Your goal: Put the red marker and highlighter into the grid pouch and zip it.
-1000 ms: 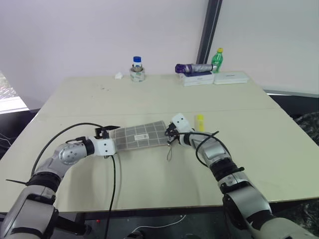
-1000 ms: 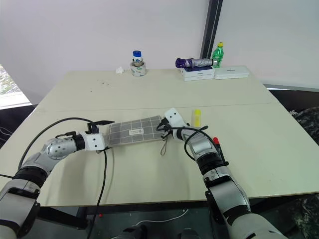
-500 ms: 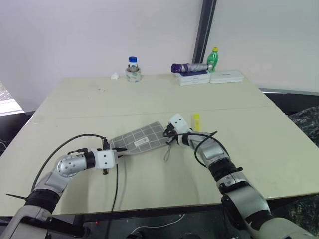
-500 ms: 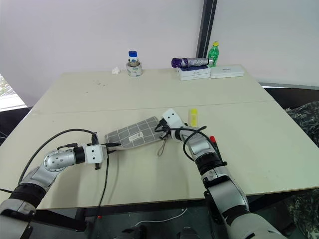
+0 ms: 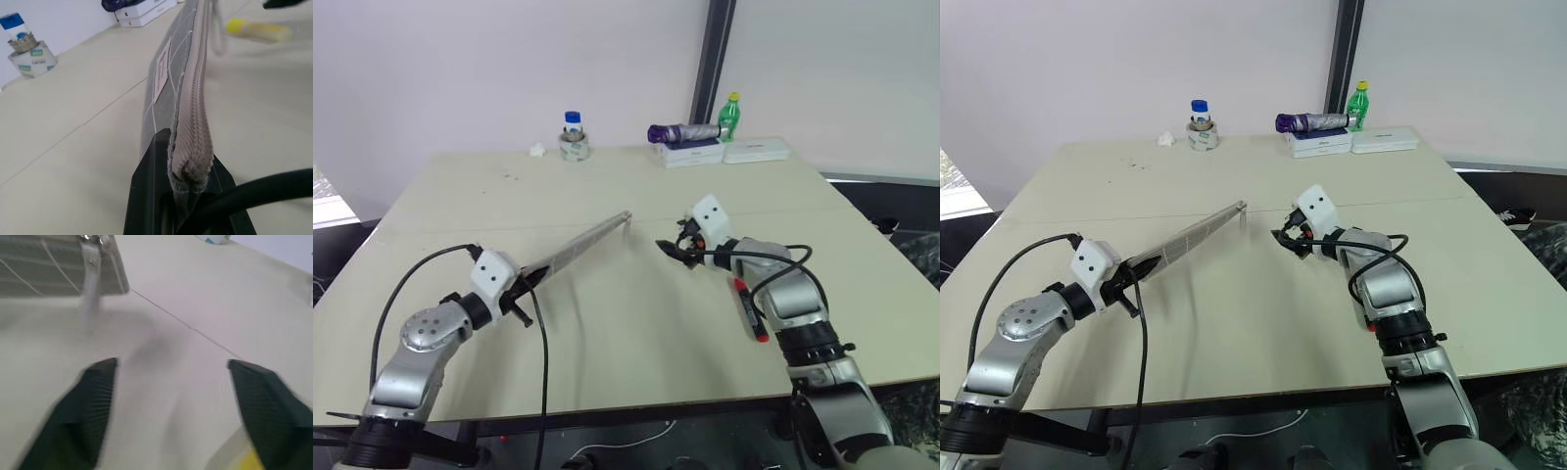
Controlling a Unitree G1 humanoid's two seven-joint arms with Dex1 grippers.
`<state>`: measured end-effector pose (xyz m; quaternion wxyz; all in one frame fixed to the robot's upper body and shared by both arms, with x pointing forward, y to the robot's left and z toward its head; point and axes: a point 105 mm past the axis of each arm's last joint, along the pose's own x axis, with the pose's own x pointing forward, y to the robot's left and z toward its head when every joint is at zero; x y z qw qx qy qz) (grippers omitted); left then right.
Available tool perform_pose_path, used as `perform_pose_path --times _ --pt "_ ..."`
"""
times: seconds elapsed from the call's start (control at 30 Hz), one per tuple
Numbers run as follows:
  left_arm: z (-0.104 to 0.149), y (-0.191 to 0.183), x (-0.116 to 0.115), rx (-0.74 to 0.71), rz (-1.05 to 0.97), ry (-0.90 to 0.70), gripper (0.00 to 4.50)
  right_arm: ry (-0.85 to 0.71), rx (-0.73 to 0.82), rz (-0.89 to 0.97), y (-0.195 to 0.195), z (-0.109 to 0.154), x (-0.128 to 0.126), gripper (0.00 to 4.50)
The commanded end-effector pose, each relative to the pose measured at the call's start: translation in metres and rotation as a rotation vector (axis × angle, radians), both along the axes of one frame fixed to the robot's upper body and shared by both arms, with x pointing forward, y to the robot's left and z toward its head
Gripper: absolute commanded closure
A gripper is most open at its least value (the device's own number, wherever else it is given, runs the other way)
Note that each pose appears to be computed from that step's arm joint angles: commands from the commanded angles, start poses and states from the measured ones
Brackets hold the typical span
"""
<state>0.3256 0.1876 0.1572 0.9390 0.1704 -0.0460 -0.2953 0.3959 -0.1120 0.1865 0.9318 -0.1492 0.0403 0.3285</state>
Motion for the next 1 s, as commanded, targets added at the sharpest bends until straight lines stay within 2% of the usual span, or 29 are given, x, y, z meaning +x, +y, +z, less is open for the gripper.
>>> perform_pose_path --times 0.03,0.6,0.7,0.87,0.93,1.0 --pt "0.016 -0.006 -0.003 -0.031 0.008 -0.045 4.50 -0.062 0.044 0.058 0.016 0.022 -0.012 0.11" --pt "0.011 -0.031 -0.011 -0.066 -0.059 -0.004 4.50 -0.049 0.104 0.015 0.033 0.018 0.011 0.11" --pt "0.010 -0.032 -0.013 -0.064 -0.068 0.002 4.50 -0.050 0.116 0.015 0.035 0.019 0.014 0.95" --pt "0.009 -0.032 -0.014 -0.064 -0.070 0.008 4.50 -0.040 0.128 0.042 0.039 0.017 0.012 3.55" --pt "0.007 -0.032 -0.014 -0.062 -0.062 0.010 4.50 -0.036 0.124 0.070 0.043 0.017 0.007 4.43" --pt "0.006 -0.032 -0.013 -0.068 -0.053 0.012 4.50 -0.031 0.115 0.125 0.052 0.016 -0.003 4.43"
